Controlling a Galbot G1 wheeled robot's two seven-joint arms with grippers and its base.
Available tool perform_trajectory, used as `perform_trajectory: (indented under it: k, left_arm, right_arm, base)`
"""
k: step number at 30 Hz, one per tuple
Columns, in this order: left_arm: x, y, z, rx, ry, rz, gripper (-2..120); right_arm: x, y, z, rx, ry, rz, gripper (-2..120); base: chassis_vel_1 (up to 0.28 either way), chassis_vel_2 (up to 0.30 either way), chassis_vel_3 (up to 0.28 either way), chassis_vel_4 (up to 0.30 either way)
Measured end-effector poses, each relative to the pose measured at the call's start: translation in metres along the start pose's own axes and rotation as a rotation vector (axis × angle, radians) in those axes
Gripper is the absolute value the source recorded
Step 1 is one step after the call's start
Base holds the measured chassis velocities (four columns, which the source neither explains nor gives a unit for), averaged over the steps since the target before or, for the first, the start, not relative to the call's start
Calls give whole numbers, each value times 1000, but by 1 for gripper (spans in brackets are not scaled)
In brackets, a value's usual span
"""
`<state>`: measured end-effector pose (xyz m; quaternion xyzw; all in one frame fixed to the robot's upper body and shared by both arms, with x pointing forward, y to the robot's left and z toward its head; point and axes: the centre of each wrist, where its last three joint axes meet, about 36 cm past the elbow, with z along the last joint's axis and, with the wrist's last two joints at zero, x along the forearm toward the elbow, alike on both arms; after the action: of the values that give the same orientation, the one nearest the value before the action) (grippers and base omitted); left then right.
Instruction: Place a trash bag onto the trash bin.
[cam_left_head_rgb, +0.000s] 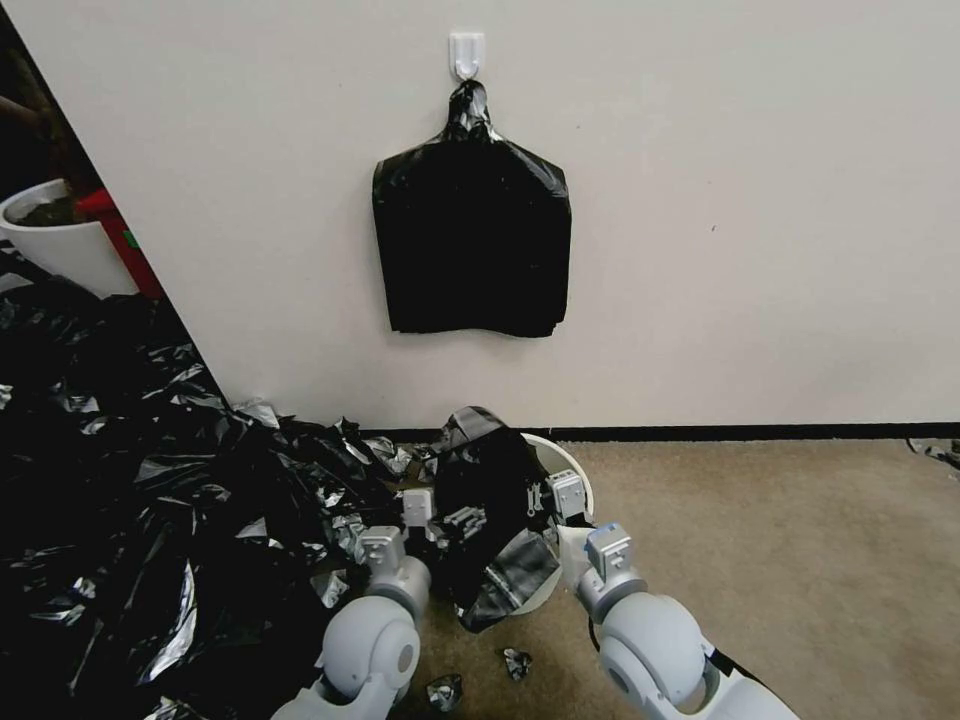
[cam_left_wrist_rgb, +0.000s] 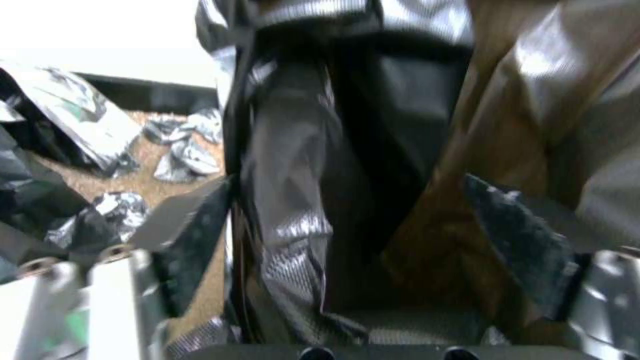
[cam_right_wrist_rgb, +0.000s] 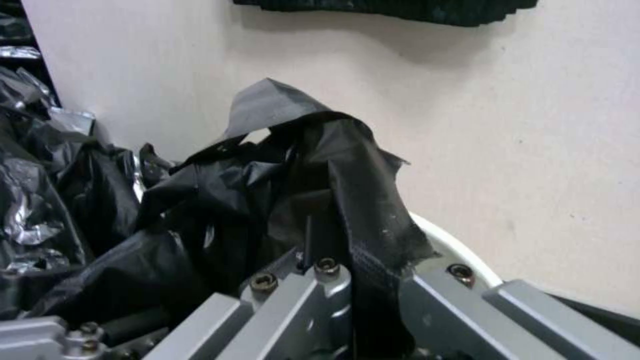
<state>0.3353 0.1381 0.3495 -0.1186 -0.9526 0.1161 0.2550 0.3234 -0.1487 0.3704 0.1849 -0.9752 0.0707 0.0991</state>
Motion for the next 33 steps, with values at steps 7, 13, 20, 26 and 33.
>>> perform_trajectory:
  k: [7, 13, 20, 26, 33]
  left_arm:
    - [-6, -2, 1, -47, 44, -32, 61]
    - [1, -1, -2, -85, 71, -70, 37]
    - [13, 18, -1, -110, 81, -57, 9]
    - [25, 36, 1, -161, 8, 2, 7]
    - [46, 60, -3, -215, -166, 100, 5]
  right_arm:
    - [1, -2, 2, -2, 1, 11, 0]
    - [-4, -6, 8, 13, -3, 31, 0]
    - [-18, -26, 12, 71, -94, 70, 0]
    - [-24, -40, 5, 44, -135, 48, 0]
    - [-37, -68, -6, -105, -25, 87, 0]
  base:
    - [0, 0, 0, 0]
    - [0, 0, 0, 0]
    - [0, 0, 0, 0]
    - [0, 0, 0, 0]
    - [0, 0, 0, 0]
